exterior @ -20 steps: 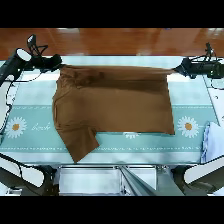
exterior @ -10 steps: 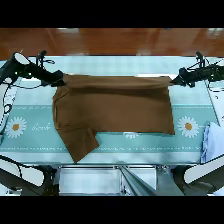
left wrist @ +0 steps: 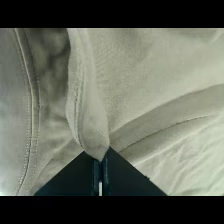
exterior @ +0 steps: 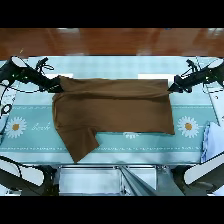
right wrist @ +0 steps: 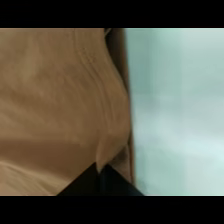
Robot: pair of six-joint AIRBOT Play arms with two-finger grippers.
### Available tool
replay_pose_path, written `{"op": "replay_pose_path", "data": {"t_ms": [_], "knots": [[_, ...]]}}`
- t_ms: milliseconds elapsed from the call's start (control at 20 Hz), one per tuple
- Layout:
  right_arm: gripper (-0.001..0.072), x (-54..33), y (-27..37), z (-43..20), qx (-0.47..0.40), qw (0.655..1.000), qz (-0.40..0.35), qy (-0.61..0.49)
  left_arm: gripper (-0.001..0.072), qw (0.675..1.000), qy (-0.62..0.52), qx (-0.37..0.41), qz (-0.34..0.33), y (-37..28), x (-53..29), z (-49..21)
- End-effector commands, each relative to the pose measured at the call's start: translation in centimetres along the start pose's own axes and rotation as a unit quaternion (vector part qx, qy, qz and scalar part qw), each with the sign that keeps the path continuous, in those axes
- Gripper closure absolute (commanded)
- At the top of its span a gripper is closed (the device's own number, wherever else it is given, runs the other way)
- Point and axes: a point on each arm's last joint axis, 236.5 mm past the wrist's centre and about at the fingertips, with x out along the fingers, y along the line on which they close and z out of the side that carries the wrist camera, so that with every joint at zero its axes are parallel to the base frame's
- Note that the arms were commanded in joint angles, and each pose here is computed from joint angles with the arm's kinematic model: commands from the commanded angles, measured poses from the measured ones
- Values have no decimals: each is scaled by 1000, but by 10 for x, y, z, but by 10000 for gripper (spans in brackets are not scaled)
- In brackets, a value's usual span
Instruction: Fold the shirts.
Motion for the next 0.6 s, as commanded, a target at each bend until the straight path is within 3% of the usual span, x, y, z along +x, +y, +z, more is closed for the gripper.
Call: {"op": "replay_pose_path", "data": {"t_ms": [0, 150, 200, 250, 300, 550], "knots": [[685, 12, 5, 8, -4, 1000, -15, -12, 684, 1000, 13, 0, -4, 2, -1, -7], [658, 12, 2, 9, 5, 1000, -20, -14, 679, 1000, 19, 0, -5, 3, 2, -9], [471, 12, 3, 7, 15, 1000, -19, -11, 617, 1000, 19, 0, -5, 3, 2, -9], [286, 11, 4, 2, 21, 1000, -17, 0, 385, 1000, 24, -1, -7, 3, 0, -11], [299, 7, 5, -2, 24, 1000, -17, 7, 203, 999, 33, -1, -8, 3, -4, -15], [301, -71, 2, -23, 43, 999, -23, -8, 199, 999, -22, -50, 1, 12, -73, -8]]}}
